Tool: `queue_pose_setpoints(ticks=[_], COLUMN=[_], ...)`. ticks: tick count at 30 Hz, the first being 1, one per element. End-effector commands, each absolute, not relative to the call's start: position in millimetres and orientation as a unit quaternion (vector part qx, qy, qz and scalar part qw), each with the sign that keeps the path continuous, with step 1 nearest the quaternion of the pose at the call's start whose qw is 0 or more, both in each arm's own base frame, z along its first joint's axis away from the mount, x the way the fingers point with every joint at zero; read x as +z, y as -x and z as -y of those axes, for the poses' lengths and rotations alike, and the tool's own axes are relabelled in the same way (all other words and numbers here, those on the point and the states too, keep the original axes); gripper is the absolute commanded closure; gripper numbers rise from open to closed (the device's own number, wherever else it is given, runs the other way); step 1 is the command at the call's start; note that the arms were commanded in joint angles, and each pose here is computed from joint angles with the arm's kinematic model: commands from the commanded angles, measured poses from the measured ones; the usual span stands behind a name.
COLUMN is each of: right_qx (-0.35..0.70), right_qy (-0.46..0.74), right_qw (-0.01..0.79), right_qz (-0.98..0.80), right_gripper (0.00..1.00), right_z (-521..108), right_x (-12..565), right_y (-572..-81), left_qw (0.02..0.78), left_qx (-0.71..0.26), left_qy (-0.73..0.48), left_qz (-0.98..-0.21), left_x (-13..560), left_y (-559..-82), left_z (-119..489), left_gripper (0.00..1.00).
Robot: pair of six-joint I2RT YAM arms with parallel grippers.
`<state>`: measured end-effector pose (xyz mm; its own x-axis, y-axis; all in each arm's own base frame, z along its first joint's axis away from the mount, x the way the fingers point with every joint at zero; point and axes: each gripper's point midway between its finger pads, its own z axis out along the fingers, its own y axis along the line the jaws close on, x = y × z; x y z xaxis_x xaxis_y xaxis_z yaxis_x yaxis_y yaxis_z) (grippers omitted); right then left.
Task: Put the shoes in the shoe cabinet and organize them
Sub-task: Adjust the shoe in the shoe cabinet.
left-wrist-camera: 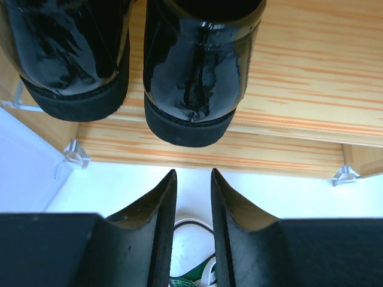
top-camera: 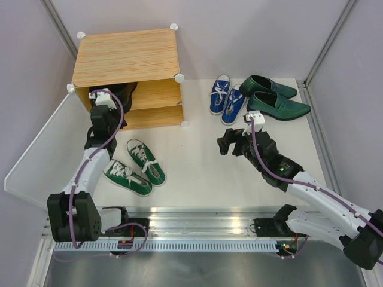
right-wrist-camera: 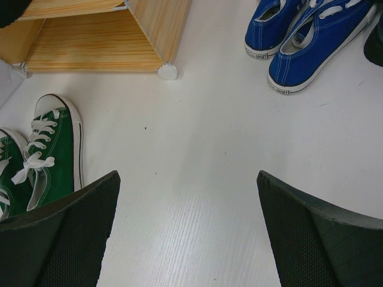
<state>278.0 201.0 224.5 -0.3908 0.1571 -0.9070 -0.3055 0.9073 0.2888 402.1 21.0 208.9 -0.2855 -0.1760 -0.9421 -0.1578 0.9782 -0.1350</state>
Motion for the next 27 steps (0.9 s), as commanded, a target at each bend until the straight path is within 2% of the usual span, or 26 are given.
queue_pose_setpoints(ticks=[1,27], right_qx=[0.218,0.199], right_qy=[0.041,0.041], right_qw=[0.559,0.558], right_qz=[-0.799,-0.805], right_gripper=[0.02,0.02], right_z=[-201.5,-199.4], right_x=[231.4,225.3], right_y=[-279.8,-284.9], left_qw=[0.583,0.594], left_qx=[-0.007,0.015], left_qy=[0.103,0.088], left_qz=[-0.806,-0.800], left_x=[208.1,211.7], left_y=[-411.8,-452.4], left_z=[-22.4,-29.7], left_gripper=[0.67,0.73])
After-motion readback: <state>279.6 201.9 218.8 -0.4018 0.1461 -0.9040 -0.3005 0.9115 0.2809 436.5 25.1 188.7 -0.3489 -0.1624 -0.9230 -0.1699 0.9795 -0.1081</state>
